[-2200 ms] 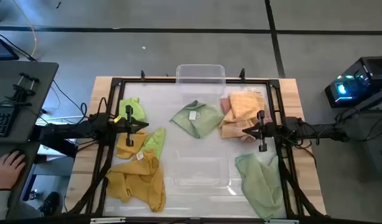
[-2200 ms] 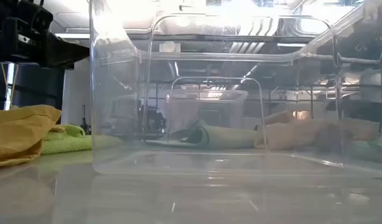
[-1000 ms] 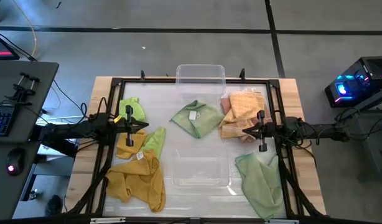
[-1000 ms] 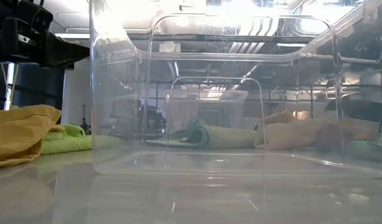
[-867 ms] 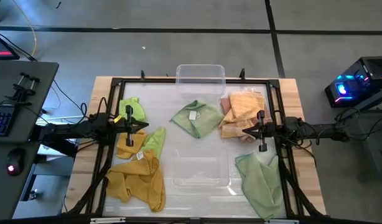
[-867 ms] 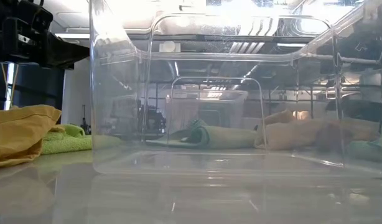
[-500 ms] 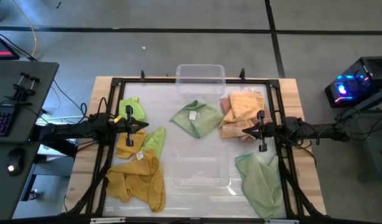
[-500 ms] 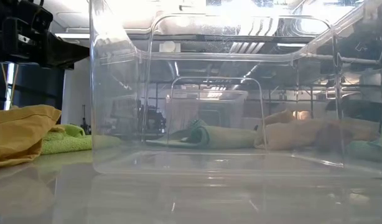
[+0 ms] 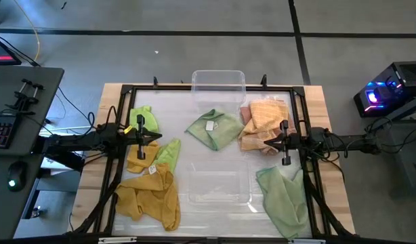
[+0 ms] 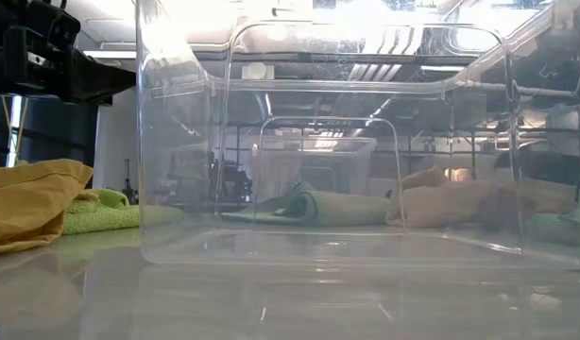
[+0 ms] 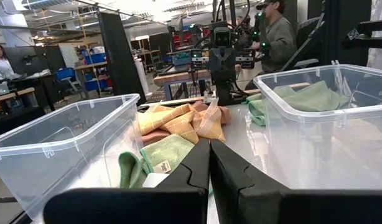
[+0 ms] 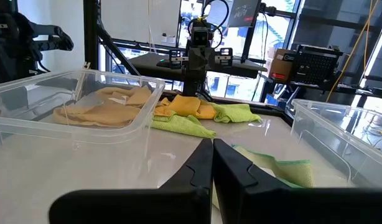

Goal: Sort towels by color in basket

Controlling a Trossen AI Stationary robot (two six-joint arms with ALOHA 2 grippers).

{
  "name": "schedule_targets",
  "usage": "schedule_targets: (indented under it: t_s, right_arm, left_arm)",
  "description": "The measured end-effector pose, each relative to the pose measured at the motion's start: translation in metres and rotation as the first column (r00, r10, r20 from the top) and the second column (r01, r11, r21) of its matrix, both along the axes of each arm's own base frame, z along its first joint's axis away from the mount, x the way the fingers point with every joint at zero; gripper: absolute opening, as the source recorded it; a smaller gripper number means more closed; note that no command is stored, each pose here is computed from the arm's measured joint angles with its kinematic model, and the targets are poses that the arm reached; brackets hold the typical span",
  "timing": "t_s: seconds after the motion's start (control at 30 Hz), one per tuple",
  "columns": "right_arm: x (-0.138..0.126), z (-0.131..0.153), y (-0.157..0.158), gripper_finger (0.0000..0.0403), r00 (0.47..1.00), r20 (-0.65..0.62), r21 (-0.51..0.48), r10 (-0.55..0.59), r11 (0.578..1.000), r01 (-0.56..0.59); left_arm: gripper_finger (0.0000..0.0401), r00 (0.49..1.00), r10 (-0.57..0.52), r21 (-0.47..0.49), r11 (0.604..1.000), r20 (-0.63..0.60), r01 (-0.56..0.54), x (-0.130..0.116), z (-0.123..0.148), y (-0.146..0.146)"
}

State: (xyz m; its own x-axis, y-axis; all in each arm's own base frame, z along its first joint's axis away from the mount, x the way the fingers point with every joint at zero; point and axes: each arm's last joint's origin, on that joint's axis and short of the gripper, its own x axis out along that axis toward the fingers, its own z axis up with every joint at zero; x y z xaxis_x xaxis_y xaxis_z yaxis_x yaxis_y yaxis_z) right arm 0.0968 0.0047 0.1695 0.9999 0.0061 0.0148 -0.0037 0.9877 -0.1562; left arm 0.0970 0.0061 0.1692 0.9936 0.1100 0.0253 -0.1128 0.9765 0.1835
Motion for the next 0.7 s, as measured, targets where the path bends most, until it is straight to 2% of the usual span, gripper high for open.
schedule_targets:
  t_s: [0.7]
  right_arm:
    - [0.0000, 0.0013, -0.0005, 0.0001, 1.000, 0.013, -0.007, -0.017, 1.000, 0.017]
  left_arm:
    - [0.0001, 1.000, 0.000, 0.000, 1.000, 0.000, 0.000, 0.0000, -0.0001, 0.0000]
